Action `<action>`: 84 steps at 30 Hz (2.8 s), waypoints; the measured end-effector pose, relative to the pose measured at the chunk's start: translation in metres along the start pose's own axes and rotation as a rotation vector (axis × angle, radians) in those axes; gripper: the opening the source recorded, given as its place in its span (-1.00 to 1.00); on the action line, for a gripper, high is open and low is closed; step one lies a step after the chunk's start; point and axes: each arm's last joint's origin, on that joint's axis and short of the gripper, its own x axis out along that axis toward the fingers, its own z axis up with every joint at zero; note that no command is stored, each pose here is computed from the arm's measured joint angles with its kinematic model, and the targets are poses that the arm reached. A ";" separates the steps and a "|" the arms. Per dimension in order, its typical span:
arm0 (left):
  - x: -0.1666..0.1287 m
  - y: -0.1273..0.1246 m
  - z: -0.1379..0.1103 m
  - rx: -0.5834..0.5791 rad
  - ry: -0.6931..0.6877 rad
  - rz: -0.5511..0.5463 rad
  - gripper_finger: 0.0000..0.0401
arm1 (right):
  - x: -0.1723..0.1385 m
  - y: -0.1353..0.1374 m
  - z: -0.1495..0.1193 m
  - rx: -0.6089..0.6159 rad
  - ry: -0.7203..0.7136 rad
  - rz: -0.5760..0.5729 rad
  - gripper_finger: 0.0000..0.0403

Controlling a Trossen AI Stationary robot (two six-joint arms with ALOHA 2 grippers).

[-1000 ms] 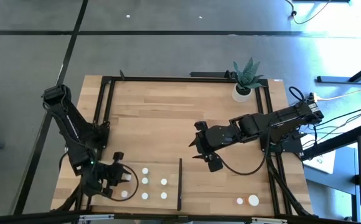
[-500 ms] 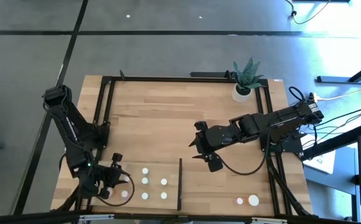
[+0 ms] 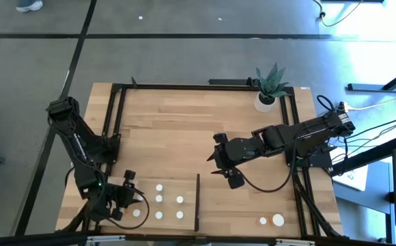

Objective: Pick and place medicine bottles onto shelf by color
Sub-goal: Put the top pink pill bottle on the shelf aligned with the other pink pill bottle, then put the yellow pill bottle on the shelf aligned with the other yellow pill bottle

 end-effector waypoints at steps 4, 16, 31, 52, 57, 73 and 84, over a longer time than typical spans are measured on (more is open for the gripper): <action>0.000 -0.001 0.000 -0.006 -0.001 -0.007 -0.41 | 0.000 0.000 0.000 0.001 -0.001 0.000 0.06; 0.001 -0.001 -0.001 -0.031 0.006 -0.010 -0.07 | 0.000 0.000 0.000 0.001 -0.001 0.000 0.06; -0.004 0.002 0.004 -0.048 -0.036 -0.005 0.21 | 0.000 0.000 0.000 0.001 -0.001 0.000 0.06; -0.044 0.036 0.059 -0.172 -0.227 -0.030 0.21 | 0.000 0.000 0.000 0.001 -0.002 0.000 0.06; -0.041 0.059 0.070 -0.143 -0.247 0.057 0.21 | 0.000 0.000 0.000 0.001 -0.002 0.000 0.06; -0.023 0.105 0.087 -0.284 -0.209 0.158 0.21 | 0.000 0.000 0.004 0.088 -0.046 0.007 0.06; -0.022 0.107 0.087 -0.288 -0.208 0.165 0.21 | -0.001 -0.010 -0.024 0.327 0.230 -0.185 0.06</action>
